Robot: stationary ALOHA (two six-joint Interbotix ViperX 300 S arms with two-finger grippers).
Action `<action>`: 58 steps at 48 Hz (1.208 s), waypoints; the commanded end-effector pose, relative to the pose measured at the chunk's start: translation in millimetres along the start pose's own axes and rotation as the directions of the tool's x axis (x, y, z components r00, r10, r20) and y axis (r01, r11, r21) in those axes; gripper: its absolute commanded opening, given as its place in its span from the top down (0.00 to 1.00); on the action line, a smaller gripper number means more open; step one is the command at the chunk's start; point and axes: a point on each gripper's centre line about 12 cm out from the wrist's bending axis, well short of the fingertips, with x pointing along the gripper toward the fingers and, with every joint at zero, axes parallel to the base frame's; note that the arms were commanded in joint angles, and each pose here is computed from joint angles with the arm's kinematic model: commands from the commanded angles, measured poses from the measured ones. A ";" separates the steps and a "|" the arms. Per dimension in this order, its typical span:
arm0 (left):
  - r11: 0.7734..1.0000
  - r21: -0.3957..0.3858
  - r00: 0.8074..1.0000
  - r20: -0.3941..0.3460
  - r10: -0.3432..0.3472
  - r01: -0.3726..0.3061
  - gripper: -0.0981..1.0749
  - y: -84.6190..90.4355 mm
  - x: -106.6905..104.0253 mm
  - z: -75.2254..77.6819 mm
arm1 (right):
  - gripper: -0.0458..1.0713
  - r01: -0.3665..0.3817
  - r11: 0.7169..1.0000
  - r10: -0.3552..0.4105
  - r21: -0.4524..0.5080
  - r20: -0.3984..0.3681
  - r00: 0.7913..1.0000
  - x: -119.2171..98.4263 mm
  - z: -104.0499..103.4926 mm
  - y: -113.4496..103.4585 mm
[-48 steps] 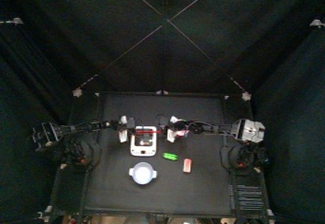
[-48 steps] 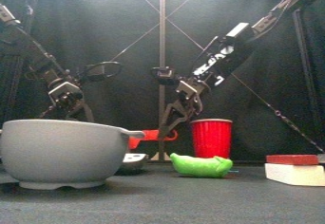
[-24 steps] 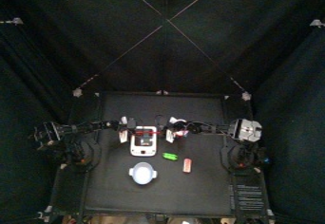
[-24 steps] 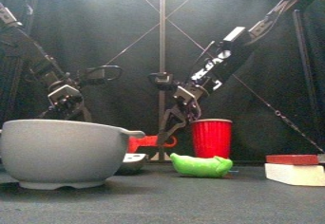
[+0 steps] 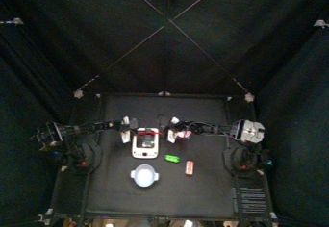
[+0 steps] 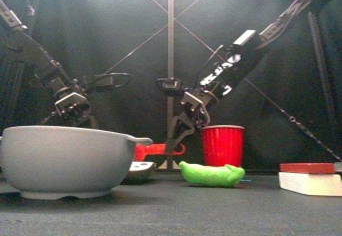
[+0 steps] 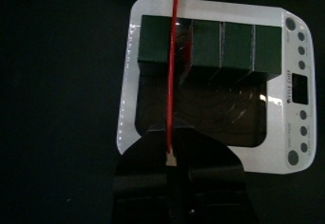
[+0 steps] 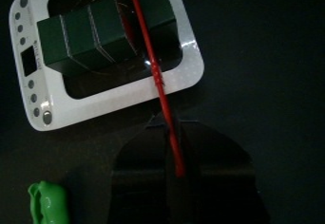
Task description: Cut sushi roll
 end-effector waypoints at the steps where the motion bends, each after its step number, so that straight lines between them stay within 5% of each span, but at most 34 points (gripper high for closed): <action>1: 1.000 -0.009 1.000 0.010 0.012 -0.012 0.64 5.8 1.3 6.0 | 0.73 0.020 0.999 -0.021 0.029 0.050 0.999 -9.0 15.0 -9.8; 28: 1.000 -0.023 1.000 0.016 0.009 -0.008 0.64 10.1 1.9 9.5 | 0.73 0.016 0.999 -0.017 0.031 0.051 0.999 -7.7 16.2 -8.5; 58: 0.997 0.078 0.983 0.184 -0.013 -0.001 0.64 -17.4 -45.6 41.5 | 0.73 0.001 1.000 0.001 -0.015 0.157 0.988 -48.4 43.3 9.8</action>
